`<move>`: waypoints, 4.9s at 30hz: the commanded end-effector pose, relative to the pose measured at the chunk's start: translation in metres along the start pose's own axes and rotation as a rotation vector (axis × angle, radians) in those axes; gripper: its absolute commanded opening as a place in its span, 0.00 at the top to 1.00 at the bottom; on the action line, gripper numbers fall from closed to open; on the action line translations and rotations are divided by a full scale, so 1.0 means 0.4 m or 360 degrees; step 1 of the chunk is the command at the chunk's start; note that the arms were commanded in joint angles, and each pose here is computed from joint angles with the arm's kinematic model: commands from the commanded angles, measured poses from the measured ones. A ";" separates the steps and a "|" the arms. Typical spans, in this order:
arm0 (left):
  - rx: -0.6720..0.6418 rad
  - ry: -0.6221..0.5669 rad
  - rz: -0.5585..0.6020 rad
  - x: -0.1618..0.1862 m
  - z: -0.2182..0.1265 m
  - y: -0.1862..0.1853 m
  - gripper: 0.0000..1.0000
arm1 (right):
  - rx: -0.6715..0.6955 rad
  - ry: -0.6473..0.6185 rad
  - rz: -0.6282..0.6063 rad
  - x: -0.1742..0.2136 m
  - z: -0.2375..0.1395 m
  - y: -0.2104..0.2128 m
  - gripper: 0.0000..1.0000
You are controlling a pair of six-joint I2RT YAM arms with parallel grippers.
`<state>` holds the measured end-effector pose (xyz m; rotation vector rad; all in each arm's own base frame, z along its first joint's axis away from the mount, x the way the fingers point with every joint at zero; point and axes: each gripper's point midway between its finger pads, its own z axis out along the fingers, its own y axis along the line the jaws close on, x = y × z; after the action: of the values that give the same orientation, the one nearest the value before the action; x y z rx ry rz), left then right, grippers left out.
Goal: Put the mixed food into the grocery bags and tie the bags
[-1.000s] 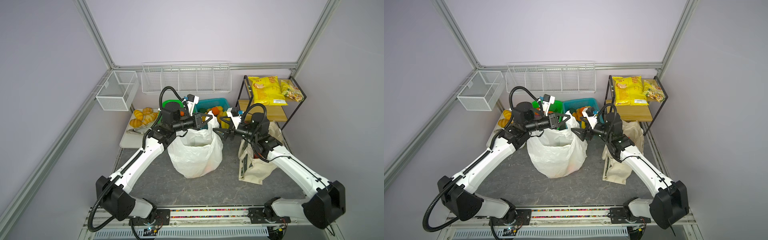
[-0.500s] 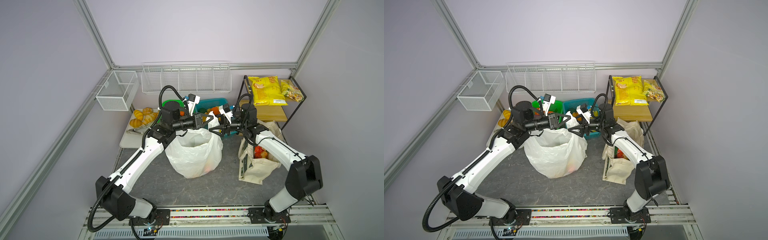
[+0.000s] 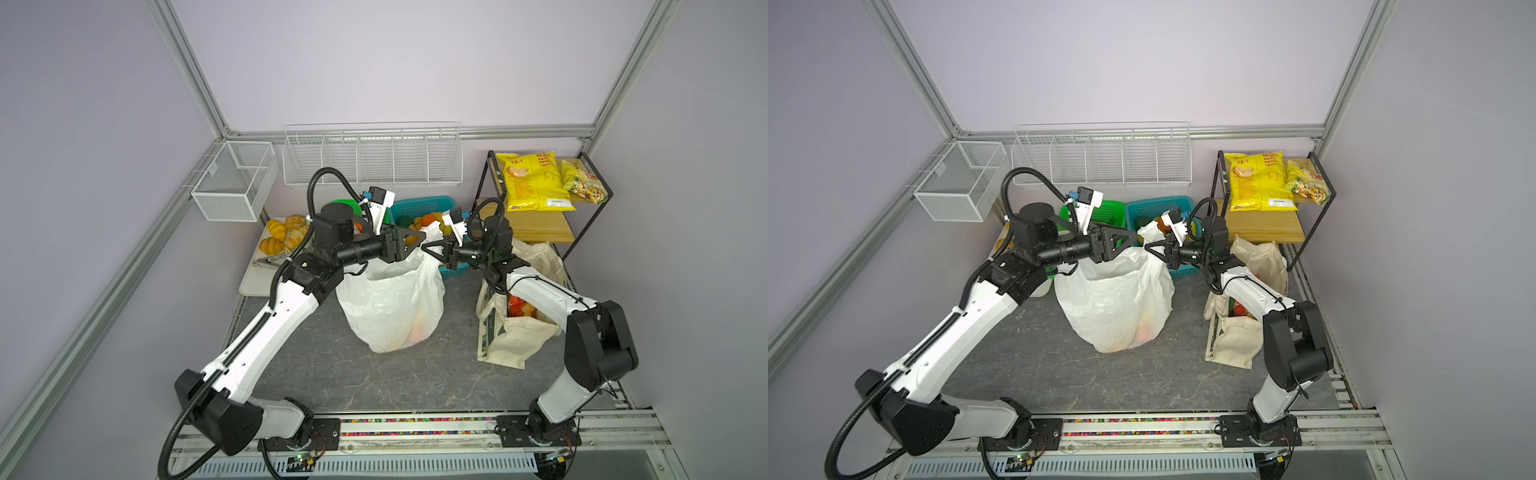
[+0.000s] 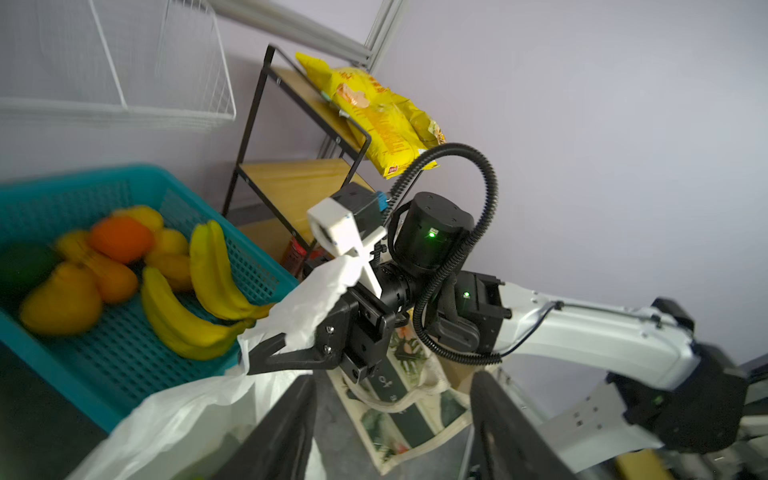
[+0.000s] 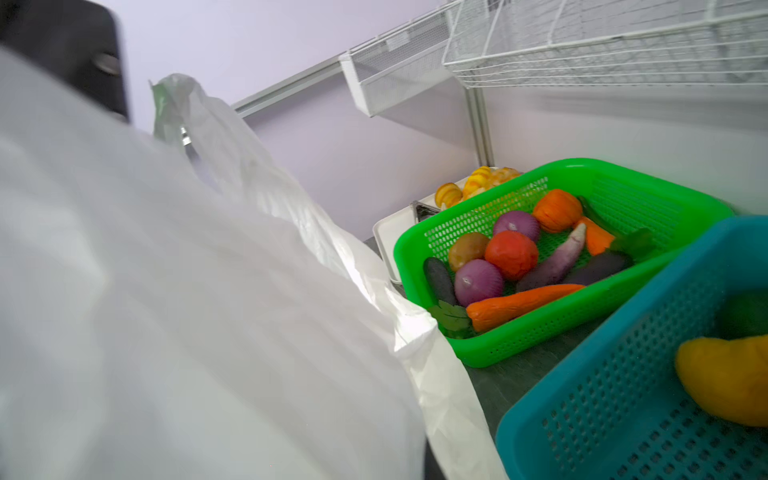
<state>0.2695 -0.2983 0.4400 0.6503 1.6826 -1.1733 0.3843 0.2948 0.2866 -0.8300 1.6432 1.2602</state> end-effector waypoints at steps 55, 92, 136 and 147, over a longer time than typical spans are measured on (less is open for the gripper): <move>0.0005 -0.0444 0.0388 0.151 -0.245 0.447 0.11 | 0.0138 -0.0035 0.0046 -0.069 -0.010 -0.006 0.94; -0.0191 0.1045 0.0970 0.317 0.048 0.281 1.00 | 0.0047 0.0277 0.0185 -0.022 -0.030 0.003 0.93; 0.0122 0.1244 0.1160 0.255 0.212 0.281 1.00 | -0.0070 0.0141 -0.0101 -0.004 -0.044 0.028 0.63; 0.0146 0.1310 0.1123 0.283 0.216 0.297 1.00 | -0.0151 0.0065 -0.0180 -0.019 -0.042 0.052 0.45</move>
<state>0.3638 -0.3419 0.2827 1.7392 1.7757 -0.4491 0.3712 0.2845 0.2890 -0.9656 1.6376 1.2548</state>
